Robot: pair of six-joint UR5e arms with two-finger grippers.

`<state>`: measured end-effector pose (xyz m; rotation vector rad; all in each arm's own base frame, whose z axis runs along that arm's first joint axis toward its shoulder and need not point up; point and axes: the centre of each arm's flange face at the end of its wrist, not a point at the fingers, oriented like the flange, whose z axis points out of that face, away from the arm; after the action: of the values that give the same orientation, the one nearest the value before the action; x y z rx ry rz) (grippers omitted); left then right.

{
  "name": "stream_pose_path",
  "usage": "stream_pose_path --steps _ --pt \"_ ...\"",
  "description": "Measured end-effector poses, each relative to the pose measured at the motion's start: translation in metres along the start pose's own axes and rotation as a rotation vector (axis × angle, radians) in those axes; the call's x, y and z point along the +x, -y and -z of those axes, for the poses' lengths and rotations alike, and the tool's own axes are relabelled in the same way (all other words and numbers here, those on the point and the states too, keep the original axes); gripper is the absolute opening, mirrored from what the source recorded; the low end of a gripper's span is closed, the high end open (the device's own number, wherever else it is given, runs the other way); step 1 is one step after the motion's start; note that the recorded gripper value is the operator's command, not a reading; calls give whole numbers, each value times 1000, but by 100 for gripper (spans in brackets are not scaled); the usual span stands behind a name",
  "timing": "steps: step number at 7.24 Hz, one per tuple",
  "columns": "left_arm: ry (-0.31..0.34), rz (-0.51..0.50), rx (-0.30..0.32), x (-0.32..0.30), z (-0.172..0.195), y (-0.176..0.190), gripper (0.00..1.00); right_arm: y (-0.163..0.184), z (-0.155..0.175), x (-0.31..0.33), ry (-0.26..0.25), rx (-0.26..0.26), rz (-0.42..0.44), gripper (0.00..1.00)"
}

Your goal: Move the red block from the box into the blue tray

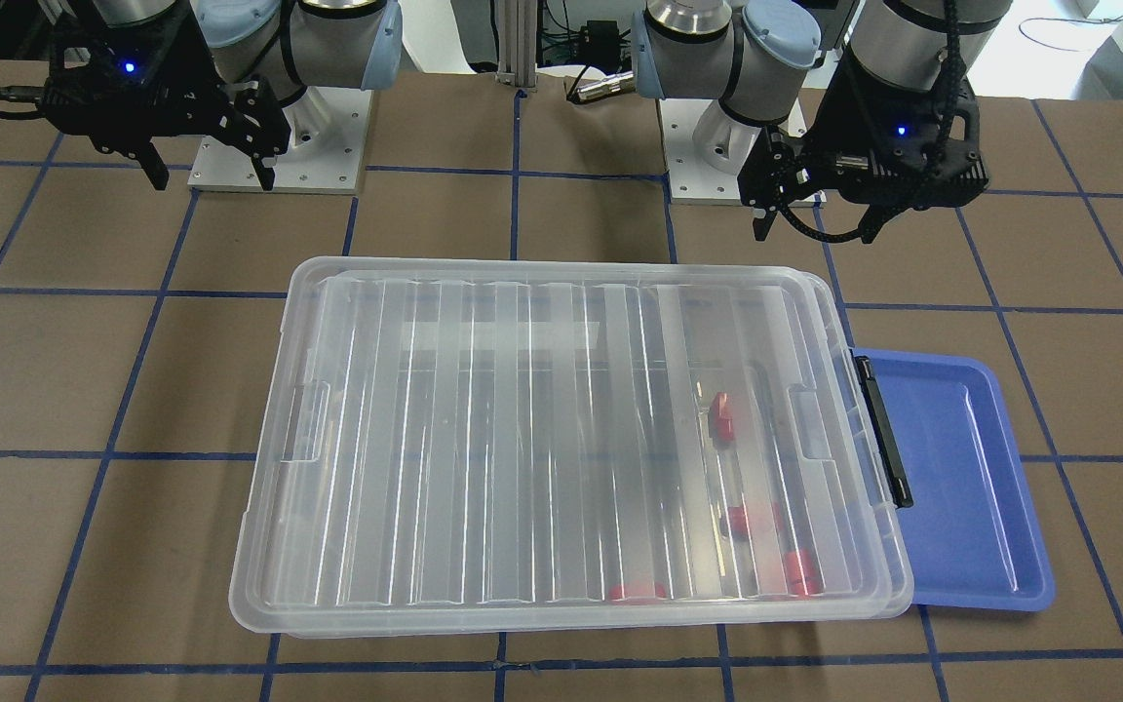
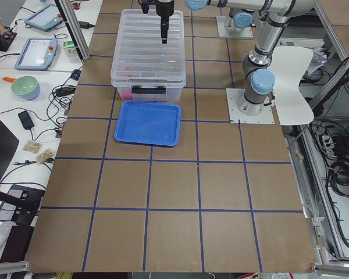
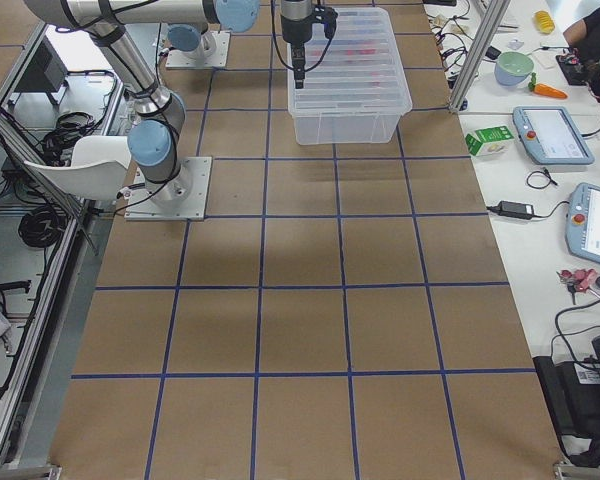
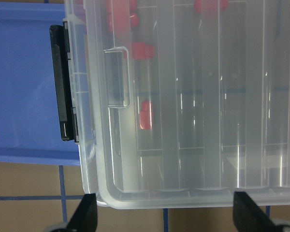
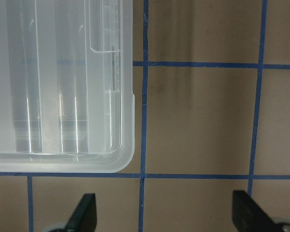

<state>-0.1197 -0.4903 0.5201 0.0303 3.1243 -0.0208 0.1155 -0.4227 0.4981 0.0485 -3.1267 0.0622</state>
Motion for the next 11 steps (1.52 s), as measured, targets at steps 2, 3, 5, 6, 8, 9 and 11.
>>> stream_pose_path --steps 2,3,5,6,8,9,11 --pt "0 0 0 0 0 0 100 23 -16 1 0 8 -2 100" --pt "-1 0 0 0 0 0 100 45 -34 2 1 12 -1 100" --pt "-2 0 0 0 0 0 100 79 -66 3 0 29 5 100" --pt "-1 0 0 0 0 0 100 92 -81 3 0 34 6 100" --pt "-2 0 0 0 0 0 100 114 -109 4 0 39 7 100" --pt "-2 0 0 0 0 0 100 120 -119 4 2 34 8 100" --pt "-2 0 -1 0 0 0 100 129 -136 0 43 32 10 100"
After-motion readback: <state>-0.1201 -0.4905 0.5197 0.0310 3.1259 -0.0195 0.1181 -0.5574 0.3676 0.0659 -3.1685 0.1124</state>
